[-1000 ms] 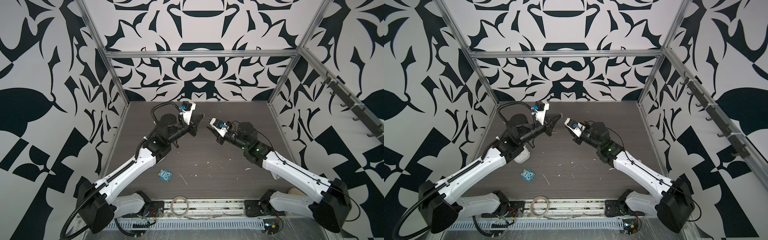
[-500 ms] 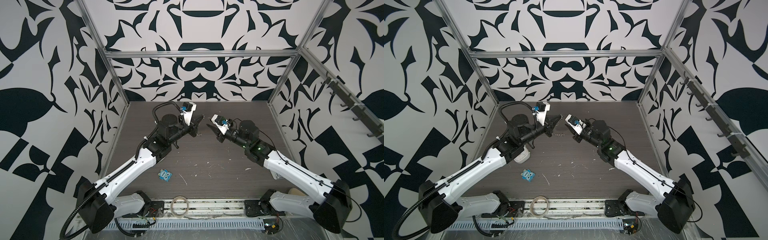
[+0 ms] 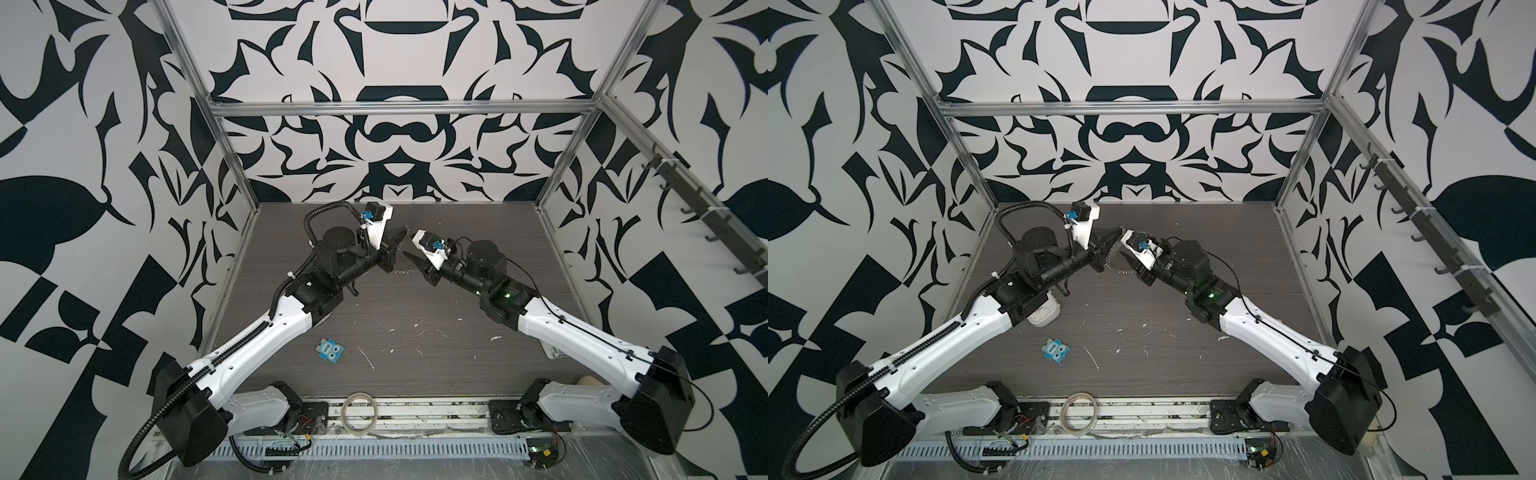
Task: Remove the keys from the keyring
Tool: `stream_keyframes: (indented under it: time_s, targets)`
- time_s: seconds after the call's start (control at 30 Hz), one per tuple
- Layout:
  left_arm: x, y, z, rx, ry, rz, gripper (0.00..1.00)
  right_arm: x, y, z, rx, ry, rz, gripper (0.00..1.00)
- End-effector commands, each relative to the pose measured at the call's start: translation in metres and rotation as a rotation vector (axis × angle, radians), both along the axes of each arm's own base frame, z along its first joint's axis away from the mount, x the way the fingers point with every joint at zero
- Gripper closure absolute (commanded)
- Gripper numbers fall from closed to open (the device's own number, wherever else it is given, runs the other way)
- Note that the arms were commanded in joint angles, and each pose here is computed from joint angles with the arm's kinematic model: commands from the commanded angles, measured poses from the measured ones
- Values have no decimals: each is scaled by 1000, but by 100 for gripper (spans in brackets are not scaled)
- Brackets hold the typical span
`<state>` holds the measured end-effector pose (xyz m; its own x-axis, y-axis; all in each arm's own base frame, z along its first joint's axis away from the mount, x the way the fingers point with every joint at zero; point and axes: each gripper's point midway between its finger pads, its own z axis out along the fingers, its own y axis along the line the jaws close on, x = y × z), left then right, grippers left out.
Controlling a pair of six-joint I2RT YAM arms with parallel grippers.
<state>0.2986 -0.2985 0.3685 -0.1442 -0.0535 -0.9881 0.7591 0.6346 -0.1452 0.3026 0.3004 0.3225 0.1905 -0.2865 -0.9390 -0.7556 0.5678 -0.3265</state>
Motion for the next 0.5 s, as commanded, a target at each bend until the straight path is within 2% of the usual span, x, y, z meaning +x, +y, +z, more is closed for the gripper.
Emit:
stream_keyframes:
  time_s: [0.0,0.47]
  targets:
    - [-2,1,26,-44,-50,4,100,-2,-2,50,91,-108,-10,58]
    - [-3,-2,24,-39,-49,0,100,1,1,64,134,-127,-17,58]
